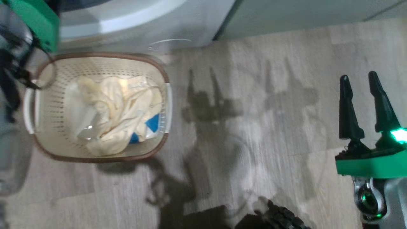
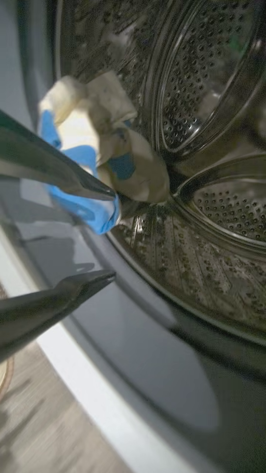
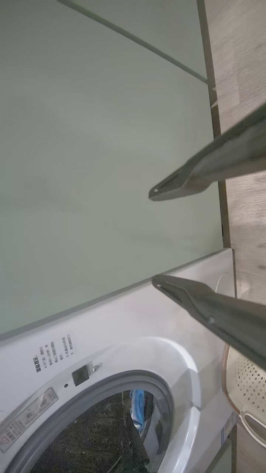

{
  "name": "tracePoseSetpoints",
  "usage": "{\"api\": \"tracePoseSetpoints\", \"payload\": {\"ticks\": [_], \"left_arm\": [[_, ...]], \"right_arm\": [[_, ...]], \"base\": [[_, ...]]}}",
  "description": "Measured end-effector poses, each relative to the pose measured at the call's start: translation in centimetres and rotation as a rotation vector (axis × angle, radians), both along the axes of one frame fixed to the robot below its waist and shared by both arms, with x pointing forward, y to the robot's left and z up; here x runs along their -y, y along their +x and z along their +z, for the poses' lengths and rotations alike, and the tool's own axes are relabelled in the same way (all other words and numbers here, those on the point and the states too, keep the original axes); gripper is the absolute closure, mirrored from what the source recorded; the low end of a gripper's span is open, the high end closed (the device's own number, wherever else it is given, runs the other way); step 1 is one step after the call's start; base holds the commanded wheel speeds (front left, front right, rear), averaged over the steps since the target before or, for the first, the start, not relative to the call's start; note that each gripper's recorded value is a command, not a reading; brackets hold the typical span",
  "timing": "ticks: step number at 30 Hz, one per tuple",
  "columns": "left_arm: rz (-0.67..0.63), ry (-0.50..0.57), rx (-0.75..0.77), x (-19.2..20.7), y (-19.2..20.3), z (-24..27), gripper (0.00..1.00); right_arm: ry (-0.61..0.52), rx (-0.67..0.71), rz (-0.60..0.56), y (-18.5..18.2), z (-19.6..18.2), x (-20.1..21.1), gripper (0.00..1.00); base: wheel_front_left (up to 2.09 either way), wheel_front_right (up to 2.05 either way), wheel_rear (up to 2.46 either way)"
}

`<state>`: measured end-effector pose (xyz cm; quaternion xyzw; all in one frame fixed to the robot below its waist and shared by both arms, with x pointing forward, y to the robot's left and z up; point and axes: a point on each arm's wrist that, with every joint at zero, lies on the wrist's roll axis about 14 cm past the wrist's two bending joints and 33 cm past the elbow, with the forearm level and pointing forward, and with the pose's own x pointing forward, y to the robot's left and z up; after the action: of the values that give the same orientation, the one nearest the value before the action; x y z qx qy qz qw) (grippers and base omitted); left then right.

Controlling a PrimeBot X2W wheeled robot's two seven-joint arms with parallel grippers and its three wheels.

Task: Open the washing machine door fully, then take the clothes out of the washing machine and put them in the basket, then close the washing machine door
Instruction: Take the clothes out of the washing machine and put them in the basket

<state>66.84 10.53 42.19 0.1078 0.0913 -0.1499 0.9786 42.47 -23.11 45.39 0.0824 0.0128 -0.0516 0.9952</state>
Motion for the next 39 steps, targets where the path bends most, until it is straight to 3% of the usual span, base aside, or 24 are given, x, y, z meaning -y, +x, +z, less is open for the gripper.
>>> {"api": "tracePoseSetpoints", "payload": {"ticks": [10,24,25,27,34,39], "left_arm": [[-0.010,0.078,-0.062,-0.1,5.0,-0.6,0.00],[0.003,0.294,-0.267,-2.4,5.8,-6.3,0.00],[0.005,0.297,-0.273,-2.5,5.8,-6.5,0.19],[-0.001,0.305,-0.284,-2.3,5.7,-6.9,0.99],[0.000,0.308,-0.274,-2.4,5.6,-7.0,1.00],[0.016,0.211,-0.116,-2.0,6.2,-3.4,1.00]], "right_arm": [[0.017,-0.030,-0.083,-1.0,-0.6,2.4,0.00],[0.030,-0.049,-0.107,-1.0,-1.2,3.1,0.00],[0.030,-0.051,-0.108,-1.0,-1.3,3.1,0.00],[0.035,-0.053,-0.111,-1.0,-1.4,3.1,0.00],[0.037,-0.048,-0.103,-0.4,-1.6,3.0,0.00],[0.032,-0.038,-0.081,0.2,-1.5,2.5,0.00]], "base": [[0.00,0.00,0.00],[0.00,0.00,0.00],[0.00,0.00,0.00],[0.00,0.00,0.00],[0.00,0.00,0.00],[0.00,0.00,0.00]]}}
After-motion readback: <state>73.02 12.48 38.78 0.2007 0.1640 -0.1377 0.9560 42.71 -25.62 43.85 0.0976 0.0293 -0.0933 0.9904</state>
